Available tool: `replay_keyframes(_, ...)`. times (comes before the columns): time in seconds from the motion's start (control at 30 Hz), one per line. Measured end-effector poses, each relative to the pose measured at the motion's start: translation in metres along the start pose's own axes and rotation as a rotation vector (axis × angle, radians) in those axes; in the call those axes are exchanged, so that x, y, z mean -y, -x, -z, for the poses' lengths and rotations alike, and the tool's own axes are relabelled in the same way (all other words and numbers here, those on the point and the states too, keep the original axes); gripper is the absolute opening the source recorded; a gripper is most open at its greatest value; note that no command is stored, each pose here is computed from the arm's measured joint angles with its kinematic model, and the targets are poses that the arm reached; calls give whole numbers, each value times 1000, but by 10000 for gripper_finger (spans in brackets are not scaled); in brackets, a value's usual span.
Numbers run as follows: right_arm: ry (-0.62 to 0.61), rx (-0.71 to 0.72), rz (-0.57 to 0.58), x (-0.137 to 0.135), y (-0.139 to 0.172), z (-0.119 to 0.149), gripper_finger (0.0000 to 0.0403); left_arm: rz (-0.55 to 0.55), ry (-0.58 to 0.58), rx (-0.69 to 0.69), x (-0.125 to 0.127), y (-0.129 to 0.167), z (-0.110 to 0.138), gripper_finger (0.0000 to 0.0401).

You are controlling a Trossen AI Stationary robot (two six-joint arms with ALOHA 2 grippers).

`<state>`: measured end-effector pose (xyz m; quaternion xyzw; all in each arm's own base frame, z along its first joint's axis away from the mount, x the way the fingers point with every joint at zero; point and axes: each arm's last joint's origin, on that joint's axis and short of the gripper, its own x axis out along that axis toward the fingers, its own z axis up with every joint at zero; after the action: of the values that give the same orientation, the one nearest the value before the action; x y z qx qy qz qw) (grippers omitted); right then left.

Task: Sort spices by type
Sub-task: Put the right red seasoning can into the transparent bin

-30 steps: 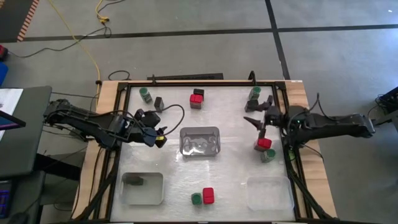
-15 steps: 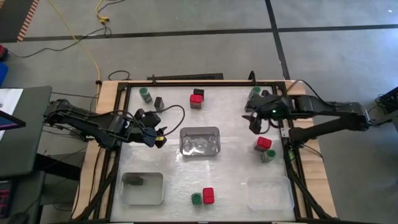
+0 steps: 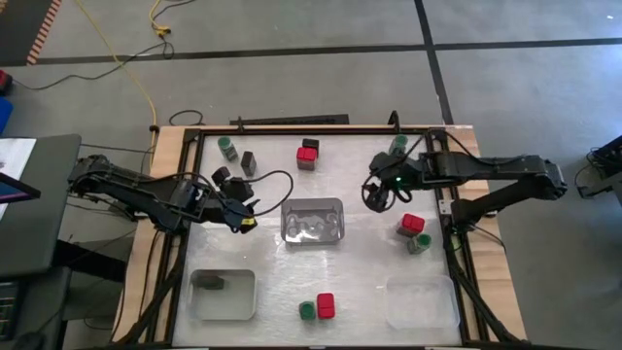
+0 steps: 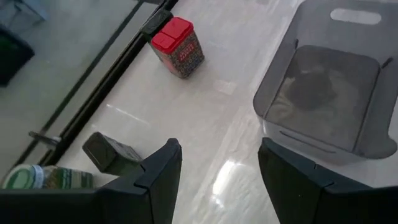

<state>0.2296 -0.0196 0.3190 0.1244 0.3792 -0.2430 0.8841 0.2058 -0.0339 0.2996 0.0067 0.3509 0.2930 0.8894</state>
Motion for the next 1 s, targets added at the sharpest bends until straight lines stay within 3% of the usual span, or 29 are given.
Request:
replay_keyframes(0.23, -26, -42, 36, 1, -14, -1, 270, 0, -73, 0, 0, 0, 0, 203)
replay_keyframes(0.5, 5, -130, 60, 6, -14, 6, 271, -12, -17, -11, 0, -5, 7, 203)
replay_keyframes(0.73, 9, -351, 6, 5, -22, 21, 271, -35, 54, -35, -7, -15, 37, 203)
replay_keyframes(1.0, 85, -713, 110, 8, -36, 45, 271, 5, 105, 39, -13, -9, 38, 203)
